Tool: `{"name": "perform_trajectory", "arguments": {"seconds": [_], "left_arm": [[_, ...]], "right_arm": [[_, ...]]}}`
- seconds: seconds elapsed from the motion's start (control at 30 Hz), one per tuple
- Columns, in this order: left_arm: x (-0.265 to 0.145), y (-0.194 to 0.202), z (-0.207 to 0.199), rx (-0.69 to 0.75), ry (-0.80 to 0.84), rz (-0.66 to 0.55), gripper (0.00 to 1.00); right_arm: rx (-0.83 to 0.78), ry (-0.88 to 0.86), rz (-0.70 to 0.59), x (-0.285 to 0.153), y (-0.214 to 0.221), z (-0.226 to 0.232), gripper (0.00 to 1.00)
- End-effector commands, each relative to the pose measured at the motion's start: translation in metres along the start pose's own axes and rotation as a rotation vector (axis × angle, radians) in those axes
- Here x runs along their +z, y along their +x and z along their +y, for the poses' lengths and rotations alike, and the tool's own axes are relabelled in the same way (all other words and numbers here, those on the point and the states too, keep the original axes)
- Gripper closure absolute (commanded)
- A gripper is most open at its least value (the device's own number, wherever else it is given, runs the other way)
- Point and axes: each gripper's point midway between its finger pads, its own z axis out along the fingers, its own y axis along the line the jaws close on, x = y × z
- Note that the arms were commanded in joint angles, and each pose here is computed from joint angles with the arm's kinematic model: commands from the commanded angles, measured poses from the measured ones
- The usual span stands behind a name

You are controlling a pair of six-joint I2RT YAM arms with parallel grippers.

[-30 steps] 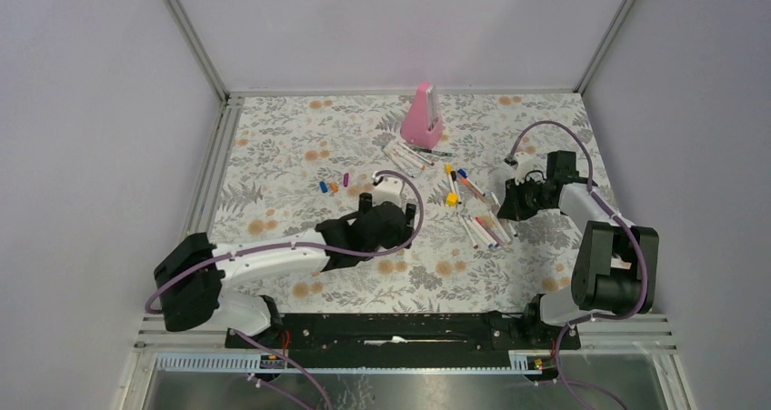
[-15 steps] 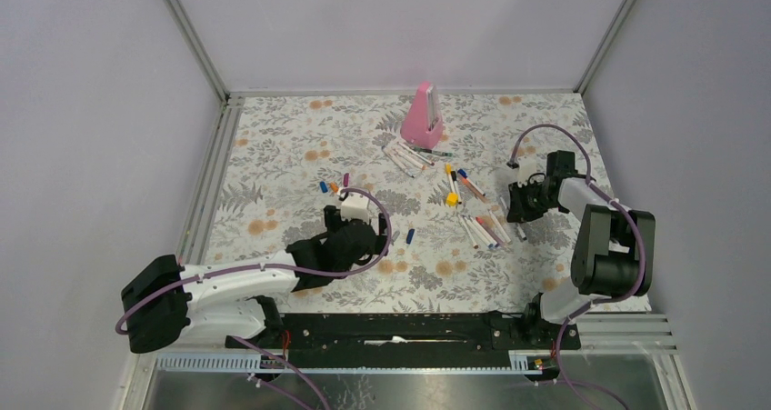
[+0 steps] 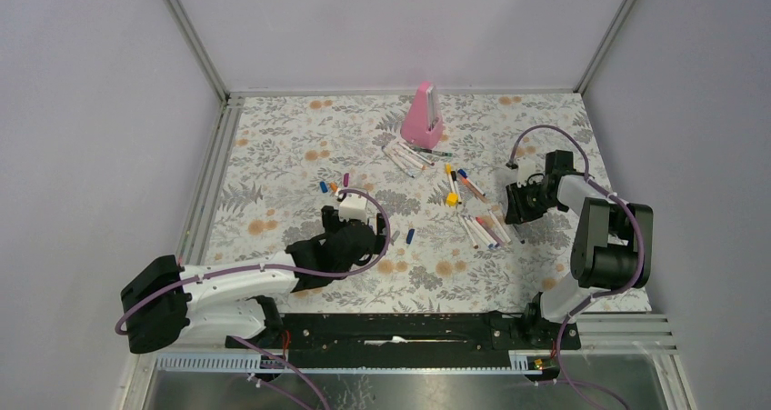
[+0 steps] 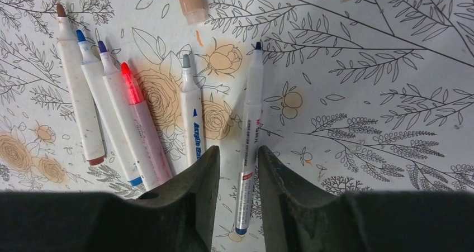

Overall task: Open the pen caps
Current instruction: Place the pen at the center of the board.

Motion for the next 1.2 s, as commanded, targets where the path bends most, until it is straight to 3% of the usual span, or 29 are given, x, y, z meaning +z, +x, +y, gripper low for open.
{"name": "perform_trajectory", "arguments": {"seconds": [0.0,0.23,0.57,0.93,1.17], "left_arm": [[-0.002,-0.014,0.002,-0.046,-0.009,-0.050,0.01],[-0.004,-0.014,0.003,-0.061,-0.003,-0.051,0.01],[-0.007,-0.015,0.003,-0.082,0.010,-0.061,0.01],[-0.010,-0.012,0.010,-0.113,0.029,-0.088,0.01],[-0.009,-0.009,0.013,-0.109,0.029,-0.096,0.01]], "right_arm": [[-0.007,0.010,-0.005,-0.007,-0.008,-0.004,0.61],[0.011,0.037,-0.028,-0.015,-0.013,-0.010,0.53],[-0.022,0.039,-0.105,-0.028,-0.026,-0.007,0.50],[-0.251,-0.112,-0.336,-0.047,-0.060,0.032,0.48],[-0.421,-0.227,-0.416,-0.049,-0.083,0.046,0.33]]}}
